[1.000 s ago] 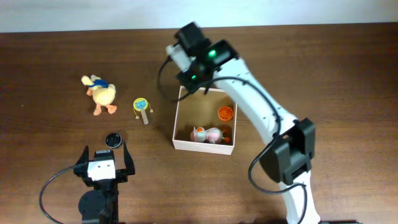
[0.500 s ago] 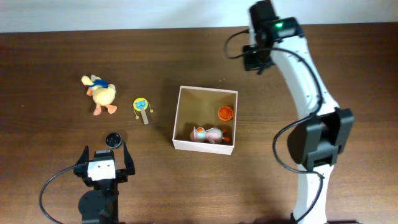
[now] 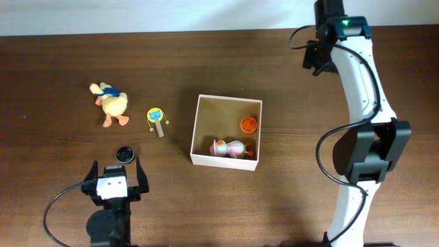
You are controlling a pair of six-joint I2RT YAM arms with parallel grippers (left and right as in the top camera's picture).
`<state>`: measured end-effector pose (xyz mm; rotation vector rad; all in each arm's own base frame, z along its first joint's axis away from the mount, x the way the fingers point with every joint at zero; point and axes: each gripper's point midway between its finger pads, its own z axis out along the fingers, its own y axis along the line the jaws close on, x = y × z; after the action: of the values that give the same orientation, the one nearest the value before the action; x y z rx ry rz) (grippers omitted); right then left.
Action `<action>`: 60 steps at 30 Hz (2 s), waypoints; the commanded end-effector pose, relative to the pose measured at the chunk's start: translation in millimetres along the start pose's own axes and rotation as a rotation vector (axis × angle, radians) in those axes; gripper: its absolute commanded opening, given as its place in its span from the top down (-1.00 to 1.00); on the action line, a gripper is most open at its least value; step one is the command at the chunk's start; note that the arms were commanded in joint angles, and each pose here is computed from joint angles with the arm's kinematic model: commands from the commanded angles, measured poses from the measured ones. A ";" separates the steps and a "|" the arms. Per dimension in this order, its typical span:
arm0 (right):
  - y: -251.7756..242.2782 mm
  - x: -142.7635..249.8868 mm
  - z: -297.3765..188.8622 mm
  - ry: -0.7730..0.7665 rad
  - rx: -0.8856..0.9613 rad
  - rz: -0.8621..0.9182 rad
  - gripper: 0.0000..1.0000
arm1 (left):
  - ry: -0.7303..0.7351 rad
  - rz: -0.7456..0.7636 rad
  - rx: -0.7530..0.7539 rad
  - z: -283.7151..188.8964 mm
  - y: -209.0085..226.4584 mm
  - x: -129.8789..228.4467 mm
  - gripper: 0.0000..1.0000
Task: Pack container
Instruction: 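Move the left gripper toward the black wheel ball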
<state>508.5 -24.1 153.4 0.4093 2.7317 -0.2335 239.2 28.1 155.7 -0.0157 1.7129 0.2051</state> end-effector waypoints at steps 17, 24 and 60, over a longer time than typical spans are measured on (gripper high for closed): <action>9.6 -4.8 4.3 -0.003 -0.085 0.030 -0.98 | -0.004 -0.005 0.013 0.3 -2.9 1.2 -0.98; 9.6 -4.8 4.3 -0.003 -0.085 0.030 -0.98 | -0.071 -0.034 0.041 -0.5 -6.9 -15.4 -0.98; 9.6 -4.8 4.3 -0.003 -0.085 0.030 -0.98 | 0.259 -0.069 0.212 97.3 -16.2 -181.3 -0.98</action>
<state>518.0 -15.8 154.0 0.4093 2.7127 -0.1084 340.1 22.0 310.2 -0.0577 1.9376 0.0369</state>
